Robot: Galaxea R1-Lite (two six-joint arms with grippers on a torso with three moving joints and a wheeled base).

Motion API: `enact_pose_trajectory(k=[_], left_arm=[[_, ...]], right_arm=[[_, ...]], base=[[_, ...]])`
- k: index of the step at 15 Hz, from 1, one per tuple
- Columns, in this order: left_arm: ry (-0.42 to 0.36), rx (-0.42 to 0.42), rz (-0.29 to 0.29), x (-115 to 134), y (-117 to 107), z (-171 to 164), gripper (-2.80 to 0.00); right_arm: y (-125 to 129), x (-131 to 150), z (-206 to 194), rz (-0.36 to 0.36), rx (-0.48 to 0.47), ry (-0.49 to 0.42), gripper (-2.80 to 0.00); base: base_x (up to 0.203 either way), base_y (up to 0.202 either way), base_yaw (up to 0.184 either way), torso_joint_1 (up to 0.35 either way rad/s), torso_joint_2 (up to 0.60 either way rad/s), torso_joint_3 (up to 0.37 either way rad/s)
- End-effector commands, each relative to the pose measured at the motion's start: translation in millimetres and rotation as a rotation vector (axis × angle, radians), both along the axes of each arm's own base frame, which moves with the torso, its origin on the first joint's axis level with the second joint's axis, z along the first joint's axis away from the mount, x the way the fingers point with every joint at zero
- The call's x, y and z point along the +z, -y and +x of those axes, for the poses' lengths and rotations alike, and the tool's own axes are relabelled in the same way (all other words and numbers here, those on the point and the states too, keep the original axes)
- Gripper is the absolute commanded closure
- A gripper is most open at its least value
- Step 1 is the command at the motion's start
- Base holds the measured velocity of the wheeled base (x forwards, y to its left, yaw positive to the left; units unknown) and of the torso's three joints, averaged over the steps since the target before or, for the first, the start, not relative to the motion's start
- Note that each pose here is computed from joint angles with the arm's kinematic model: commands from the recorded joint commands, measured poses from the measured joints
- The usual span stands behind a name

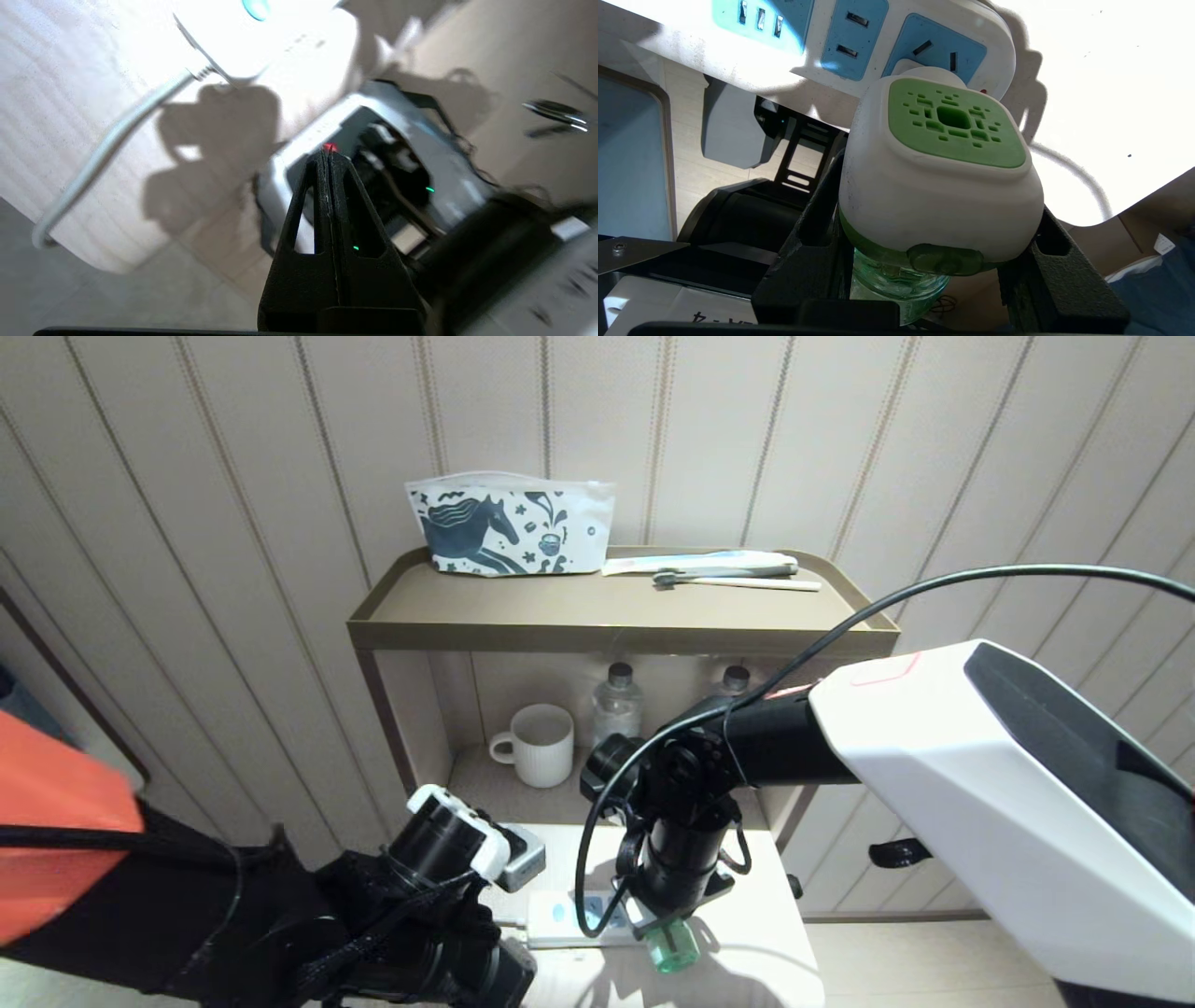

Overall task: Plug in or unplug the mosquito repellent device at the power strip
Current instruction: Hold the socket with your left hand and unplug it with your right hand

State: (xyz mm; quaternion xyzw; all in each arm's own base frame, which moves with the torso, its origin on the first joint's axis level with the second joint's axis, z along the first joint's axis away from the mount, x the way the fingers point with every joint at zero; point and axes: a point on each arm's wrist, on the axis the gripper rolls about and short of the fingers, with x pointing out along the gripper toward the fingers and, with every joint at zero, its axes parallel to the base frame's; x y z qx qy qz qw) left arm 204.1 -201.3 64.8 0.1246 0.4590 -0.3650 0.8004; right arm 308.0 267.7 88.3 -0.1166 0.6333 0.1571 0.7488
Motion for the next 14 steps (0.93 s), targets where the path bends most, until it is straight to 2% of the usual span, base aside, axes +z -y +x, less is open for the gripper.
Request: enact_pose_trajectory(k=[1, 2, 6, 8, 10, 14], left_arm=[[0.021, 0.029, 0.092, -30, 13, 7, 0.0], [0.054, 0.035, 0.087, -35, 18, 9, 0.0], [0.065, 0.043, 0.106, -48, 27, 19, 0.0], [0.095, 0.061, 0.113, -54, 34, 26, 0.0], [0.117, 0.066, 0.098, -53, 40, 32, 0.0], [0.16, 0.079, 0.045, -34, 44, 38, 0.0]], right_arm=[[0, -3, 0, -0.006, -0.001, -0.007, 0.0], [-1, -3, 0, -0.007, -0.001, -0.008, 0.0], [-1, -2, -1, -0.005, 0.002, -0.006, 0.0], [-2, -4, -2, -0.01, 0.005, -0.014, 0.0], [-2, -5, -2, -0.011, 0.003, -0.013, 0.0], [-2, -4, -1, -0.01, 0.003, -0.011, 0.0]], base=[[0.0, 0.0, 0.0, 0.0, 0.0, 0.0], [0.0, 0.0, 0.0, 0.0, 0.0, 0.0], [0.0, 0.0, 0.0, 0.0, 0.0, 0.0], [0.0, 0.0, 0.0, 0.0, 0.0, 0.0], [0.0, 0.0, 0.0, 0.0, 0.0, 0.0], [0.0, 0.0, 0.0, 0.0, 0.0, 0.0]])
